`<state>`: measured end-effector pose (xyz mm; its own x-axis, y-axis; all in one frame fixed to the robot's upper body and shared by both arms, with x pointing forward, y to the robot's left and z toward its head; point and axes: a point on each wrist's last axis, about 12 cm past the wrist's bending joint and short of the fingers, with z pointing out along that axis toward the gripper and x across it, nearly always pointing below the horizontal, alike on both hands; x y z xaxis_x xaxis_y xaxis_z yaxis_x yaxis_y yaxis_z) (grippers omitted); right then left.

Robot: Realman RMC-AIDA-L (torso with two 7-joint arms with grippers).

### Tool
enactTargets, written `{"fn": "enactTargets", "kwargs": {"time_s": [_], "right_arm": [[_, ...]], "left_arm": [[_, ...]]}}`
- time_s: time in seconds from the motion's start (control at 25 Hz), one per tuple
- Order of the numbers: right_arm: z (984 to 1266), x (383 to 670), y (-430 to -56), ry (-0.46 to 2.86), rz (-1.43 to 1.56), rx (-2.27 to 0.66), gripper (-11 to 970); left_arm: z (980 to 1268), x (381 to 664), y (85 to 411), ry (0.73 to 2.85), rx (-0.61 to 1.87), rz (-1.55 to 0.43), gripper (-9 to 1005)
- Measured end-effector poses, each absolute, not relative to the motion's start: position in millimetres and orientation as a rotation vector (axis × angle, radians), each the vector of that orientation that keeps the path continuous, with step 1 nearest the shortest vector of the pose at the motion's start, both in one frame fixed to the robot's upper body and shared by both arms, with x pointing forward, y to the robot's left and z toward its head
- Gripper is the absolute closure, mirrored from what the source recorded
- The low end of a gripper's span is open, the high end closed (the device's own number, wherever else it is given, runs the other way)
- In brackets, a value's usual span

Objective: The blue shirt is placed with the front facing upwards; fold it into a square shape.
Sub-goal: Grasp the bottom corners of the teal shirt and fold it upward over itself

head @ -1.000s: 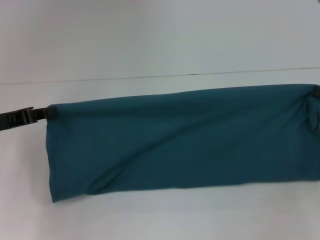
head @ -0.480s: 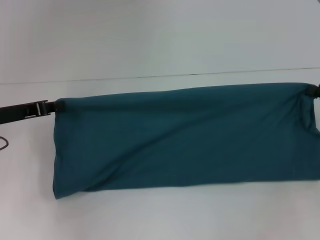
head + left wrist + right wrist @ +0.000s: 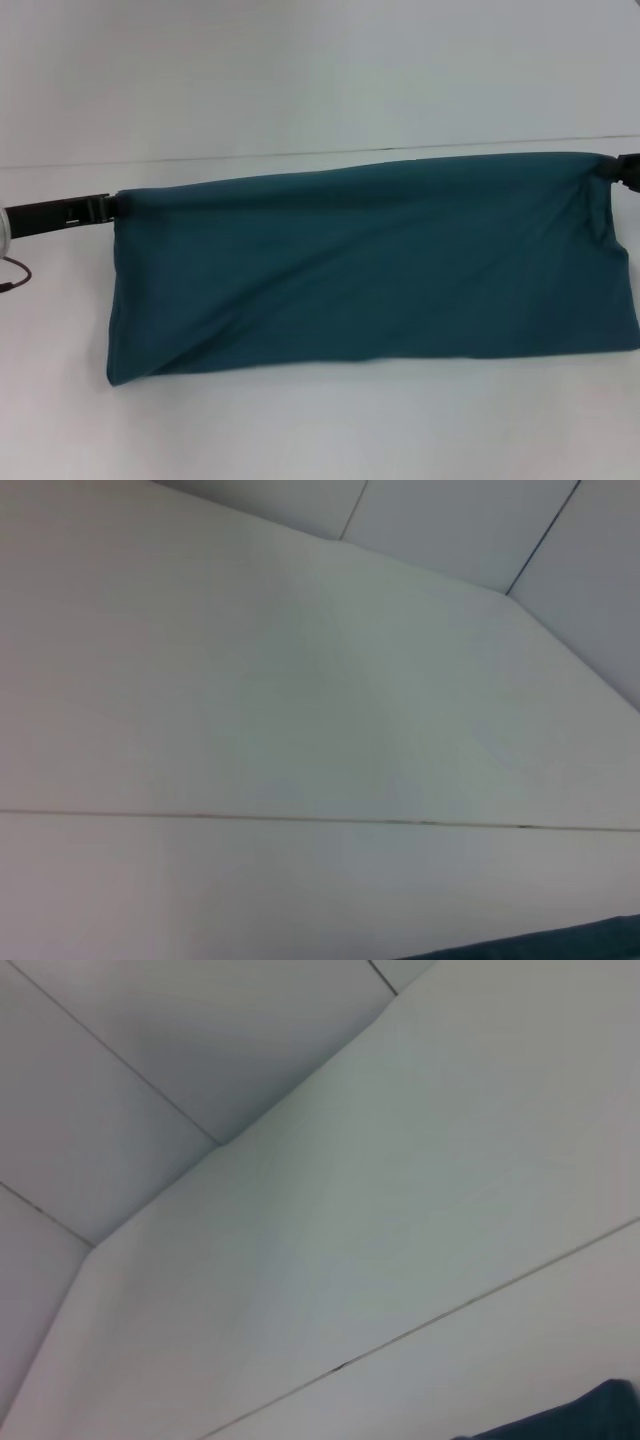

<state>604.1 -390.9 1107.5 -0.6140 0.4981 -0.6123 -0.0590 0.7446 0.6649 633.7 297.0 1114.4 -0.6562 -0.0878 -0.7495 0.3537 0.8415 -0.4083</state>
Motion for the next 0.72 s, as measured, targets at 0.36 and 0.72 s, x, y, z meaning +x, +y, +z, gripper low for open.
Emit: {"fn": "enactTargets", "kwargs": {"time_s": [0.36,0.72], "right_arm": [[1104.0,614.4,-384.0,2.102,0.774,0.343,857],[1100.0,627.2,-372.3,2.139,0.691,0.317,855]], "left_arm": [[1108.2,642.4,286.4,2.200,0.214,-0.614,920],[1109.9,654.0,274.0,2.183,0.246,-0.568,876]]}}
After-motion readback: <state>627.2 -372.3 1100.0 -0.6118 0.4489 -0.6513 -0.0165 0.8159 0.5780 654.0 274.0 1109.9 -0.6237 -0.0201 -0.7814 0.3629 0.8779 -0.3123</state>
